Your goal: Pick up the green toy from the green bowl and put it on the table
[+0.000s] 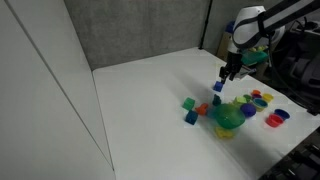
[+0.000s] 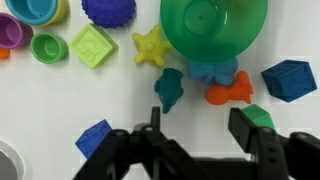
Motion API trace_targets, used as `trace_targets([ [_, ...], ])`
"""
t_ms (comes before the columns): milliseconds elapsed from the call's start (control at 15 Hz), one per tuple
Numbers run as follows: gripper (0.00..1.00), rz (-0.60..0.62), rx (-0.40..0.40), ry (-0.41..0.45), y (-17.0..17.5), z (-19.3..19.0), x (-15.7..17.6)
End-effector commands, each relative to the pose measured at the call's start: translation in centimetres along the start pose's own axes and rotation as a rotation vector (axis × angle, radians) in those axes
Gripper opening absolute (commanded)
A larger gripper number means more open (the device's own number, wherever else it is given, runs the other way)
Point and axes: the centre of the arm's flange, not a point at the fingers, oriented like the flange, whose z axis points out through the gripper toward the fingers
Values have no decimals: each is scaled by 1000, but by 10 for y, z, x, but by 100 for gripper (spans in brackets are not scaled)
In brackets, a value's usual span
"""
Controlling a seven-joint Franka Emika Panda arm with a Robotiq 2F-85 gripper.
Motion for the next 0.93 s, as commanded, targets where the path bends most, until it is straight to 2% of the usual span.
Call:
trace_targets([
  [0,99,-7,22,-12,-11,-40,-10],
  [333,100,-33,39,-58,-25,-89,-30],
  [867,100,-41,-6,-92,-43,-157,-89],
])
